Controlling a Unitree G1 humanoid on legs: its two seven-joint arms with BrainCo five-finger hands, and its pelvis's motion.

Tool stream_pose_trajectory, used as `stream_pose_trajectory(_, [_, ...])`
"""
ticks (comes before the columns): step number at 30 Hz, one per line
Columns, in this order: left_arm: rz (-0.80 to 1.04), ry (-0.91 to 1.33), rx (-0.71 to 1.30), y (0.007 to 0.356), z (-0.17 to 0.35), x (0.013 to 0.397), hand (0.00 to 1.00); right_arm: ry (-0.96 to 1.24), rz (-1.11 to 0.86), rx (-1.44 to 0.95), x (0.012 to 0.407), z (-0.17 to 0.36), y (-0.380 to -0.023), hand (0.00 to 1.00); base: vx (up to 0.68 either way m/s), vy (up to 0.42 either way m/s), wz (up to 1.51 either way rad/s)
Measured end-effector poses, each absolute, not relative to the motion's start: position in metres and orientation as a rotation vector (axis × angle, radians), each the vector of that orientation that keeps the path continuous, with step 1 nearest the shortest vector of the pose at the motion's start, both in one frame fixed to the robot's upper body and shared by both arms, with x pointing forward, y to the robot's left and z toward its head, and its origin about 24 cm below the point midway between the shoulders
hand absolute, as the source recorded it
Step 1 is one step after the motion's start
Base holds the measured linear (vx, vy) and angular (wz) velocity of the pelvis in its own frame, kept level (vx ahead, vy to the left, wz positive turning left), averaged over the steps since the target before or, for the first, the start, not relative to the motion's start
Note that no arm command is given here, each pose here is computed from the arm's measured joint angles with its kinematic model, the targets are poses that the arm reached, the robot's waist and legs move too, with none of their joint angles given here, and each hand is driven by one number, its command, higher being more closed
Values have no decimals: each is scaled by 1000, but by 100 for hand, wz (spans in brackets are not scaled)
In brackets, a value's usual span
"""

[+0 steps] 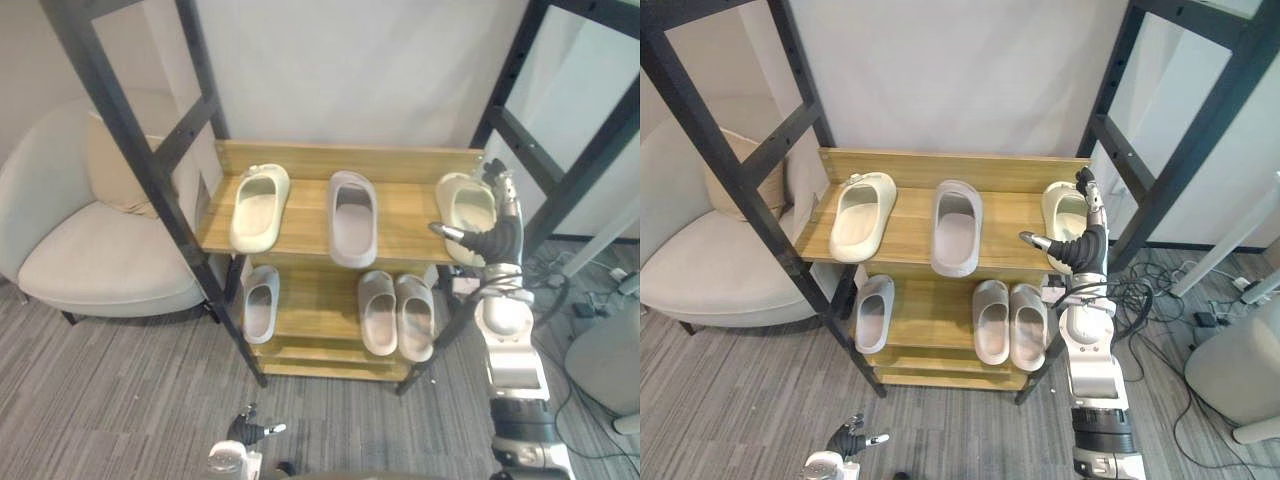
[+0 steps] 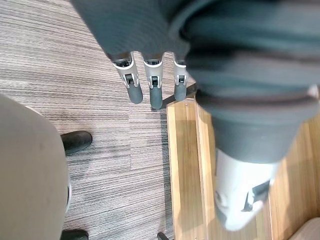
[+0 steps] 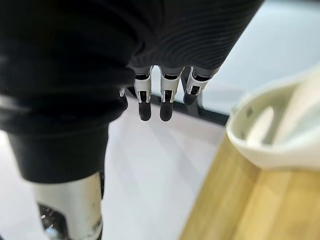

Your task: Organize the slippers on the shoe rack

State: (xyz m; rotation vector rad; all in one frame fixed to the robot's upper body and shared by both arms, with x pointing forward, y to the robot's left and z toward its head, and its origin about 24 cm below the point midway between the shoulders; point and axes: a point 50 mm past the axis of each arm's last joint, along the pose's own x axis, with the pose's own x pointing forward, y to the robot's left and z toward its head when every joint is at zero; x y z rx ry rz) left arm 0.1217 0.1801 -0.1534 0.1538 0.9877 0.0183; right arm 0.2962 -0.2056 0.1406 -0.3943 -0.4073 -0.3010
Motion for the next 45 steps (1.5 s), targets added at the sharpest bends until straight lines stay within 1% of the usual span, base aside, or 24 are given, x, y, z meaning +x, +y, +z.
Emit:
stream_pose_trajectory(8, [18,978,158,181,-152,125,0,-324,-290,-411,323,137,-207,0,10,-14,6])
stream_pose_trajectory(13, [-3,962,161,182,-151,129,0,-304,-238,-406,338,140,-197,0,0,0,0])
stream_pose_trajectory(17, [-5,948,160,181,-150,132,0,-322,-168,-402,344,146,-183,0,-17,-7,0])
stream_pose_trajectory(27, [-8,943,162,181,-149,134,0,-311,-88,-426,348,145,-169,0,0,0,0])
stream_pose_trajectory(34, [-6,941,159,181,-149,135,0,-271,-87,-432,358,142,-168,0,-10,-3,0])
stream_pose_trajectory(45, [16,917,130,181,-146,140,0,-249,-96,-448,379,159,-164,0,0,0,0])
